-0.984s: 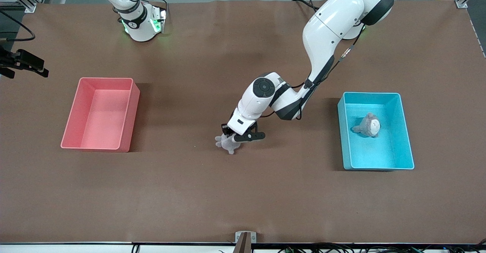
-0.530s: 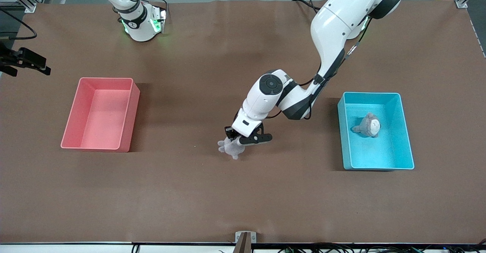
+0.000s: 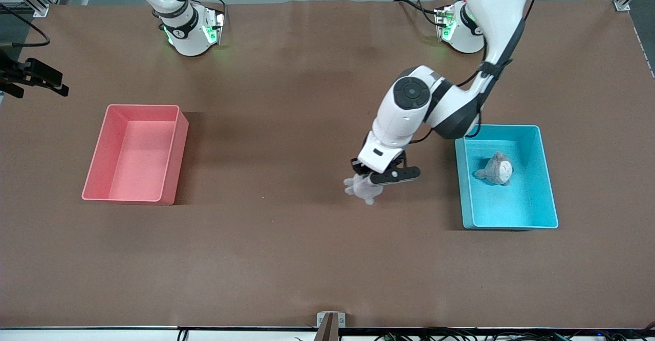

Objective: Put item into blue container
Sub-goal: 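Carry the second plush into the blue box and open the left gripper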

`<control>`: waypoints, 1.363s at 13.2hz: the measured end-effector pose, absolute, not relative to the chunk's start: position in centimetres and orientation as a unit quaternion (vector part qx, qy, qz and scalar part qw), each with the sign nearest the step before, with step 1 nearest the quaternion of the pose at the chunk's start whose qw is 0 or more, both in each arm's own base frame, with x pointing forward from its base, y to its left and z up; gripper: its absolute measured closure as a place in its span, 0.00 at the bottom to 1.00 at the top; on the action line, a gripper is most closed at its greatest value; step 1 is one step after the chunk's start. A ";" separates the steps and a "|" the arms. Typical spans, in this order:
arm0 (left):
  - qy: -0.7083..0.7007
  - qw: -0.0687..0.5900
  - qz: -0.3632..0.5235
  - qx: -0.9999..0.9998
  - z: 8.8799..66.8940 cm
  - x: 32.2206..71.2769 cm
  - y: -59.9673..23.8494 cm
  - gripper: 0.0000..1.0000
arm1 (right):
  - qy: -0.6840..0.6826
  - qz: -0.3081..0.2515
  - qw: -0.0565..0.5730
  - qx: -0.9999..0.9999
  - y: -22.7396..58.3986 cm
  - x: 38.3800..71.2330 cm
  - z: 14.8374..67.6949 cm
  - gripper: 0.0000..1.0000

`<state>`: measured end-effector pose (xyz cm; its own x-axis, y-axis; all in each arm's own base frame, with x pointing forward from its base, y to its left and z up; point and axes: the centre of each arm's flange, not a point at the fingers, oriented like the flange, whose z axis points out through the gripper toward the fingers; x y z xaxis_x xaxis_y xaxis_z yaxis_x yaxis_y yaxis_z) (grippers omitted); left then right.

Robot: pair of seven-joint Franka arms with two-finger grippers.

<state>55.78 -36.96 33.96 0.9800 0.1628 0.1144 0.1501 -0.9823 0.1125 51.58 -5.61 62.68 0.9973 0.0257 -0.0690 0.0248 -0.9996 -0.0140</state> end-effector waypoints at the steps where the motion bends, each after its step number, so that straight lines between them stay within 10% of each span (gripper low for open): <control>1: 0.061 0.029 0.053 0.996 34.7 55.5 -34.6 0.73 | -0.012 0.035 0.007 -0.999 -5.6 51.6 62.7 0.00; 11: -0.090 -0.049 -0.015 0.995 35.7 59.2 -4.6 0.73 | -0.011 0.036 0.008 -0.999 -5.7 51.5 62.5 0.00; 18: -0.115 -0.063 -0.003 0.991 30.0 61.2 1.3 0.73 | -0.012 0.024 0.015 -1.000 -5.5 51.7 62.9 0.00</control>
<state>61.18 1.34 29.95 0.9734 -0.2282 -0.0213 -0.2291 -0.9654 -0.1247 51.67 -5.54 62.85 0.9986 0.0240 -0.0471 0.0226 -0.9993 -0.0307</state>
